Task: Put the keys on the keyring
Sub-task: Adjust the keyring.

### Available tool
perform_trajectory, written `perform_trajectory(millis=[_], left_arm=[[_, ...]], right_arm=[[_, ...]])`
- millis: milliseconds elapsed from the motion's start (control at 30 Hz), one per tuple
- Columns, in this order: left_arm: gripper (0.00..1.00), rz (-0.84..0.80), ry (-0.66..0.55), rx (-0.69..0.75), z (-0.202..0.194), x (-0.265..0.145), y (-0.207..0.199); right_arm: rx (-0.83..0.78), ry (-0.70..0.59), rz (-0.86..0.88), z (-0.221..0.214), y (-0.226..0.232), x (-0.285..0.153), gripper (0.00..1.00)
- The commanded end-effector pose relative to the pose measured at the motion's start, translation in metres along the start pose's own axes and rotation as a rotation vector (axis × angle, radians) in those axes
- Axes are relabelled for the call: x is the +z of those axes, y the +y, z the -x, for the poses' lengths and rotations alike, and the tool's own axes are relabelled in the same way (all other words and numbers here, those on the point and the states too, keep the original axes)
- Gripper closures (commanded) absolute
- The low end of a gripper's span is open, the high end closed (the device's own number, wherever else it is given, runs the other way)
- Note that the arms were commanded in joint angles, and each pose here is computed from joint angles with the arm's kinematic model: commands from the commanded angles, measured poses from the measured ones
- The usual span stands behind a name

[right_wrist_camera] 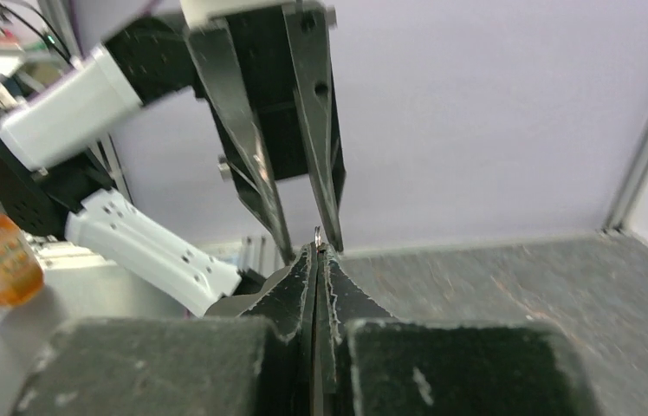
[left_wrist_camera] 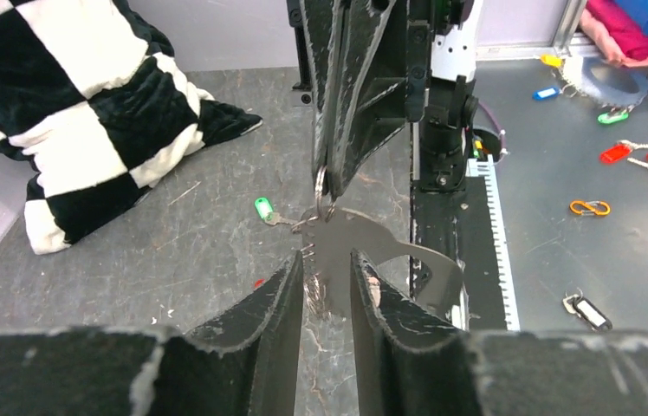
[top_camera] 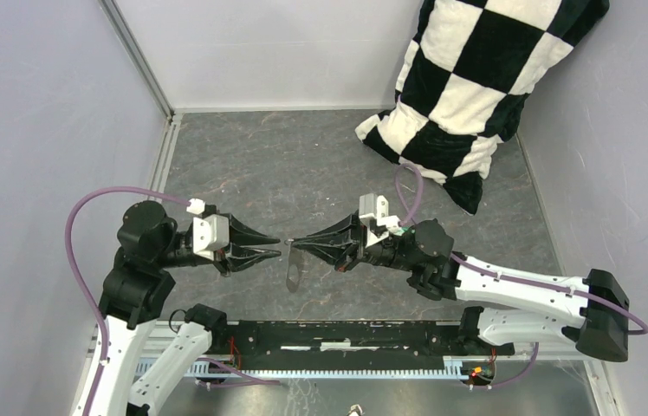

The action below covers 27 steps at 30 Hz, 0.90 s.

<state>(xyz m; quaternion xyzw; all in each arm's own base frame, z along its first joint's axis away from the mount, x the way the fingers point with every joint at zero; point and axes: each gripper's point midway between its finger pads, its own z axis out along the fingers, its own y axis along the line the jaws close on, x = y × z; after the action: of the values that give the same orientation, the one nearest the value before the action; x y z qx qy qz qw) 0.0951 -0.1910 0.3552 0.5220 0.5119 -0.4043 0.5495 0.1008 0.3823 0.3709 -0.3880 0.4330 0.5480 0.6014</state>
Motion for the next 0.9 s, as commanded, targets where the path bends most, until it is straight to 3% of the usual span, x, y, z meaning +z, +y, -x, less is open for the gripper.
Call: perform_trajectory(millis=[0,867], left_arm=[[0.69,-0.025,-0.042,-0.067,0.012,0.003,-0.002],[0.76,-0.144,-0.094,-0.079,0.034,0.003,-0.019]], right_arm=[[0.032,-0.238,0.064,0.058,0.013,0.004,0.99],[0.055,-0.204,0.102,0.041,0.015,0.020,0.99]])
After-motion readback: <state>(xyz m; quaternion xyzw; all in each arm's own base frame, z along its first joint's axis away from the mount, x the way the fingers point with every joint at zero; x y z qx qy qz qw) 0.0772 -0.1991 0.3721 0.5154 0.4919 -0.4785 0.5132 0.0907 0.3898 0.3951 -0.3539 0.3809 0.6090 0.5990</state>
